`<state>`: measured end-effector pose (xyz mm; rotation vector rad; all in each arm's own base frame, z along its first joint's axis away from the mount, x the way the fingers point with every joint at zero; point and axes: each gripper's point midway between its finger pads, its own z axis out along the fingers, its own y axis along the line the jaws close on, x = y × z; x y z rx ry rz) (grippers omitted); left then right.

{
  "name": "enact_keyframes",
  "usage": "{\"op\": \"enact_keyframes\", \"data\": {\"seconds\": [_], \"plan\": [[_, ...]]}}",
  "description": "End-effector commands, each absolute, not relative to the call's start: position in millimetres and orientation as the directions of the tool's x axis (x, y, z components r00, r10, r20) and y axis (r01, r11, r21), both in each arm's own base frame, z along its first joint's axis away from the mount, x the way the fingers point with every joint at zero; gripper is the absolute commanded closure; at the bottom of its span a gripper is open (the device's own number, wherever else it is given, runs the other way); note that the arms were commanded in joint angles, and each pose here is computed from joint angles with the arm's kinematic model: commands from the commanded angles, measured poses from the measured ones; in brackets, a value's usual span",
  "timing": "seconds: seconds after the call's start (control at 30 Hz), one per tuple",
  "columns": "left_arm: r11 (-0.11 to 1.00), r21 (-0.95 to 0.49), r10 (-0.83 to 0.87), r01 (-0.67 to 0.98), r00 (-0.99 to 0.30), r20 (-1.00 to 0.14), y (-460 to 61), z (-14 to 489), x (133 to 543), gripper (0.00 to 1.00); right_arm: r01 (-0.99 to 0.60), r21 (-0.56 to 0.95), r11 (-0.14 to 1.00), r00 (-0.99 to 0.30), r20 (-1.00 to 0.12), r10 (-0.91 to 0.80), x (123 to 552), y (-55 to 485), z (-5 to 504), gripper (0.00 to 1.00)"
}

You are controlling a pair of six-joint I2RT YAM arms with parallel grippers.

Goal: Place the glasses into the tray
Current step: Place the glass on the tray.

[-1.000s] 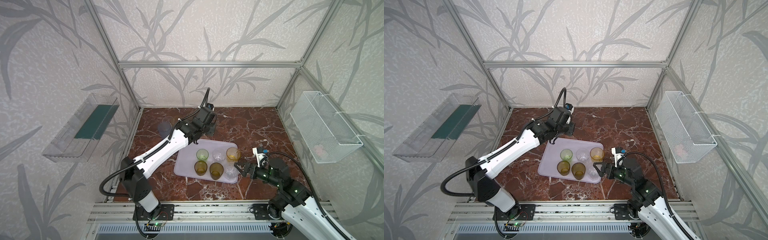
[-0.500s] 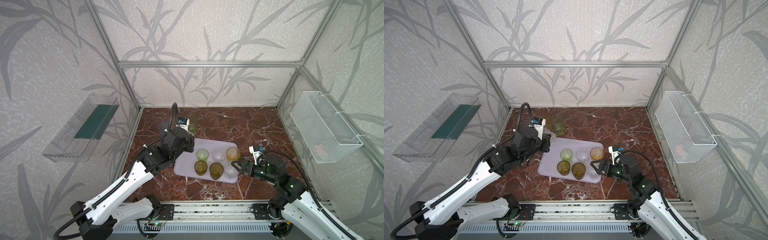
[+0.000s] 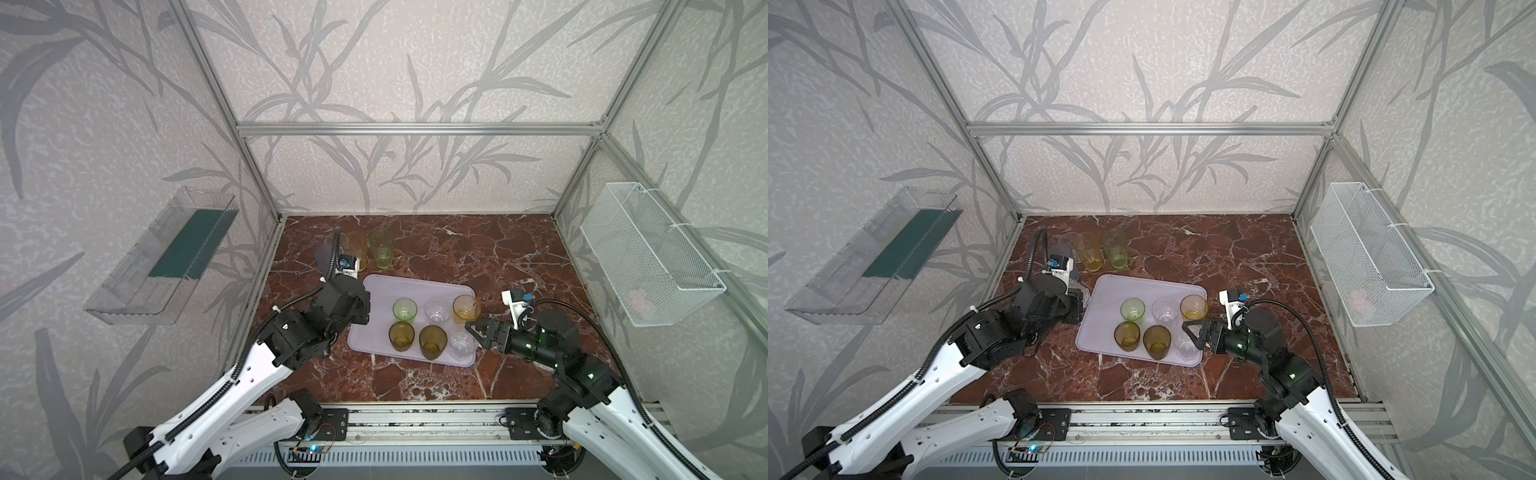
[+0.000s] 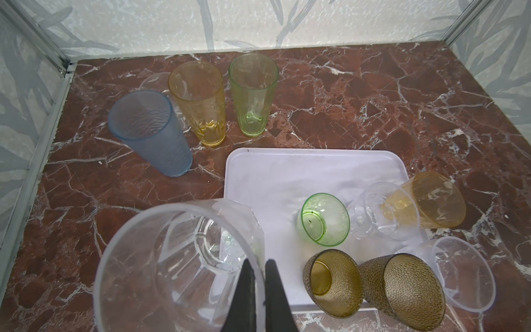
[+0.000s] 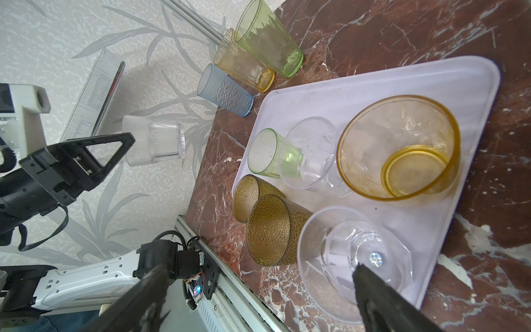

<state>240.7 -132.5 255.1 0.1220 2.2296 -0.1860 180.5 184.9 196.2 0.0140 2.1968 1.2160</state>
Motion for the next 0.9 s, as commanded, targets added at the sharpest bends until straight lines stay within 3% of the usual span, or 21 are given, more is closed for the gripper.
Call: {"op": "enact_keyframes", "data": {"seconds": [0.0,0.87], "plan": [[0.993,-0.054,0.021,0.102,-0.617,-0.786,-123,244,243,1.0,-0.327,0.776,0.539,-0.788,-0.539,0.299,177,186,215,0.01],[0.988,-0.041,0.09,0.147,-0.778,-0.622,-183,144,287,1.0,-0.332,0.787,0.52,-0.771,-0.544,0.33,159,173,218,0.01]]}}
